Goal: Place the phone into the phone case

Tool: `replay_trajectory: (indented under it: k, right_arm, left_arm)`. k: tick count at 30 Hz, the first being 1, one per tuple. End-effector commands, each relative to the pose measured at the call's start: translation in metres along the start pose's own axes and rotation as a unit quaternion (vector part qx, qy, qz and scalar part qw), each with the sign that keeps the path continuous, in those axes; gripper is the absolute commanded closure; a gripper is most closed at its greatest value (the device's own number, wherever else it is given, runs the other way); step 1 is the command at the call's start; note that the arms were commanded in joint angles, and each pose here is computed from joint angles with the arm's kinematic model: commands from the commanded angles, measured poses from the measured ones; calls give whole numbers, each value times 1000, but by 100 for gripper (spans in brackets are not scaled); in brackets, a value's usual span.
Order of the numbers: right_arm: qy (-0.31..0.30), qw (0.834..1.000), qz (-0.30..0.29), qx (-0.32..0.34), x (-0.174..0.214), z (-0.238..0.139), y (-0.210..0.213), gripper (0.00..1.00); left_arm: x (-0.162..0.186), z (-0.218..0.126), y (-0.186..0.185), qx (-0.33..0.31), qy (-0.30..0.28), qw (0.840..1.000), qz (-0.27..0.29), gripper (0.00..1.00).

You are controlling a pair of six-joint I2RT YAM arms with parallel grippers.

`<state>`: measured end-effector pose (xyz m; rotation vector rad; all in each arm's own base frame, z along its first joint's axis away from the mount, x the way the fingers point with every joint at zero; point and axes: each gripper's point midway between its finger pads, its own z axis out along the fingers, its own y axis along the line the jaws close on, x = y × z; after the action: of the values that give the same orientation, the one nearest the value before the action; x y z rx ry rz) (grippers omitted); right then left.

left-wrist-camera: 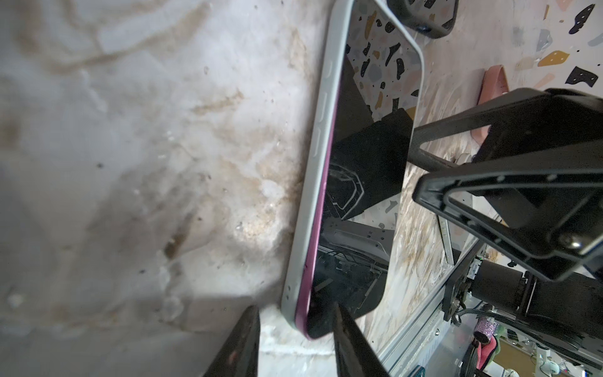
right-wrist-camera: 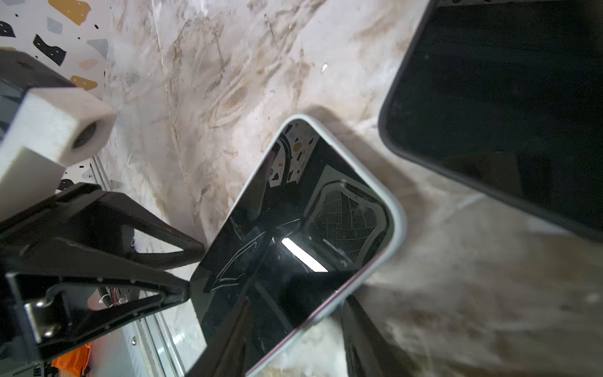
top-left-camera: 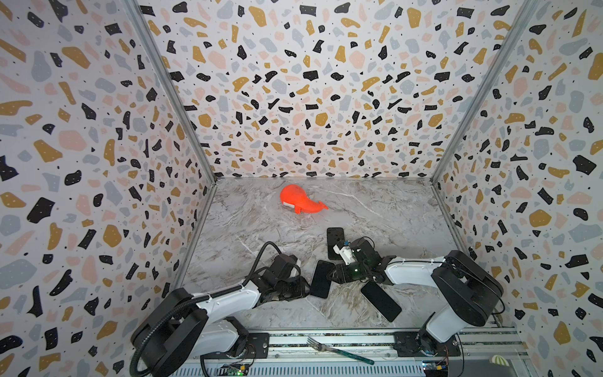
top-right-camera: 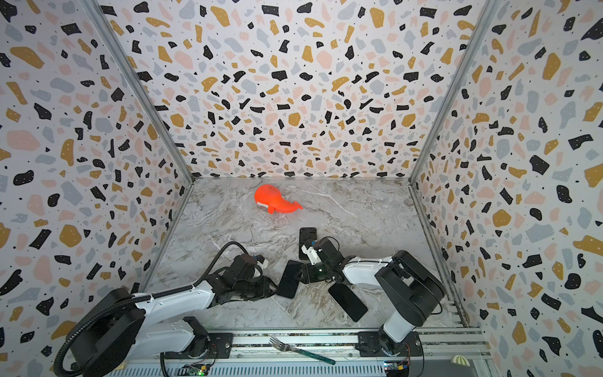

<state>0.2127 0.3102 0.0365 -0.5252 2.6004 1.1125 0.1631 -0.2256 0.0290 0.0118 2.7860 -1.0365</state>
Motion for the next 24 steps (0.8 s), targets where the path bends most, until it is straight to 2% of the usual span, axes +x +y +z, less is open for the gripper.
replay_trajectory:
  k: [1, 14, 24]
  right_arm:
    - [1, 1000, -13, -8, -4, 4, 7, 56]
    - [10, 999, -27, -21, -1, 11, 22, 61]
    - [18, 999, -14, -35, 13, 13, 32, 61]
  left_arm:
    - [6, -4, 2, 5, 3, 1000, -9, 62]
    - [9, 1, 14, -11, 1, 999, -35, 84]
    - [18, 7, 28, -23, 11, 999, -47, 94]
